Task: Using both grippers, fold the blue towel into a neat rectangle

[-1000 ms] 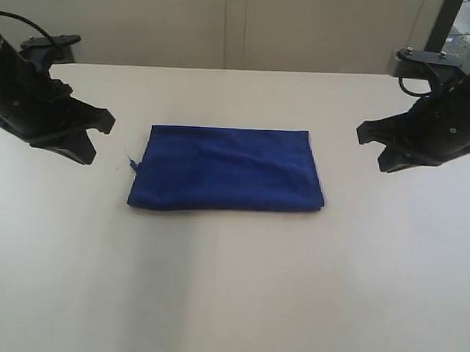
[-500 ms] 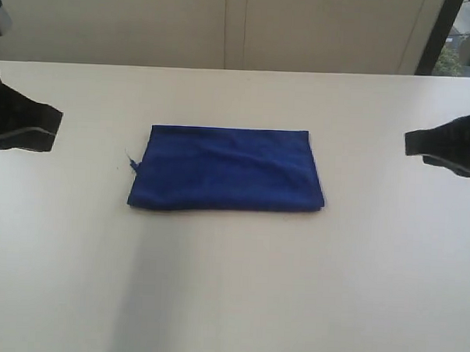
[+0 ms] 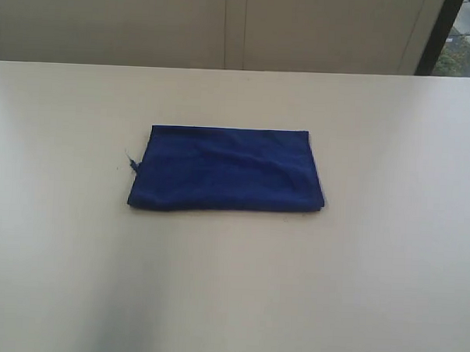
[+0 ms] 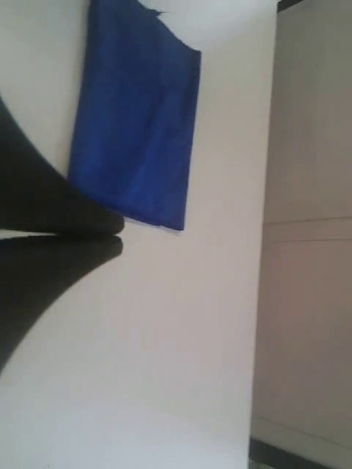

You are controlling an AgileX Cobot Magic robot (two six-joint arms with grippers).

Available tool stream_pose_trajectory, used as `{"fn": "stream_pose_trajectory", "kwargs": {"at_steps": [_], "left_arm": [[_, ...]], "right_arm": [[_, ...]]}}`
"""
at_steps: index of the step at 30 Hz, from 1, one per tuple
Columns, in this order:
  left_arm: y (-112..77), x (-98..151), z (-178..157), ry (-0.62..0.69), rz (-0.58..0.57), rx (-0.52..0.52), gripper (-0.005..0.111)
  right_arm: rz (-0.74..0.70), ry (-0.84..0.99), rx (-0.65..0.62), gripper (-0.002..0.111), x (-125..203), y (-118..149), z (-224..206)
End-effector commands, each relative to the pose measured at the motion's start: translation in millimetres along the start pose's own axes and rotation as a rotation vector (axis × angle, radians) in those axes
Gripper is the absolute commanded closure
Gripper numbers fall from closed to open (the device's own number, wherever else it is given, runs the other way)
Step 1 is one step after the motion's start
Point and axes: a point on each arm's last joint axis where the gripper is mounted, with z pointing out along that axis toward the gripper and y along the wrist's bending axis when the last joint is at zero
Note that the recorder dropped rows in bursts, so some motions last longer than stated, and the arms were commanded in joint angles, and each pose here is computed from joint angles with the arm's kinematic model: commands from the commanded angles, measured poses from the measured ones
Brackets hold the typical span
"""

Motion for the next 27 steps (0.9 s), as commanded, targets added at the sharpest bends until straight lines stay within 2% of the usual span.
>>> {"fn": "stream_pose_trajectory", "kwargs": {"at_steps": [1,5,8,15,27], "left_arm": [[1.4,15.4,-15.2,-0.15,0.012,-0.026,0.107],[7.2,29.4,-16.1,-0.282,0.016,-0.072,0.107],[13.1,41.8,-7.9,-0.314,0.051,-0.112,0.107],[15.8,63.1,2.9,-0.225,0.058,-0.111,0.107],[15.4,65.6,3.7,-0.202,0.058,-0.104,0.107]], "right_arm": [[-0.012,-0.134,0.02,0.108,13.2,0.5,-21.5],[-0.013,-0.254,0.059,0.108,29.2,-3.4,-27.1],[-0.006,-0.313,0.095,0.108,38.6,-8.3,-22.1],[-0.003,-0.282,0.097,0.108,49.5,-9.5,-17.6],[-0.001,-0.283,0.097,0.108,49.4,-9.4,-17.6]]}}
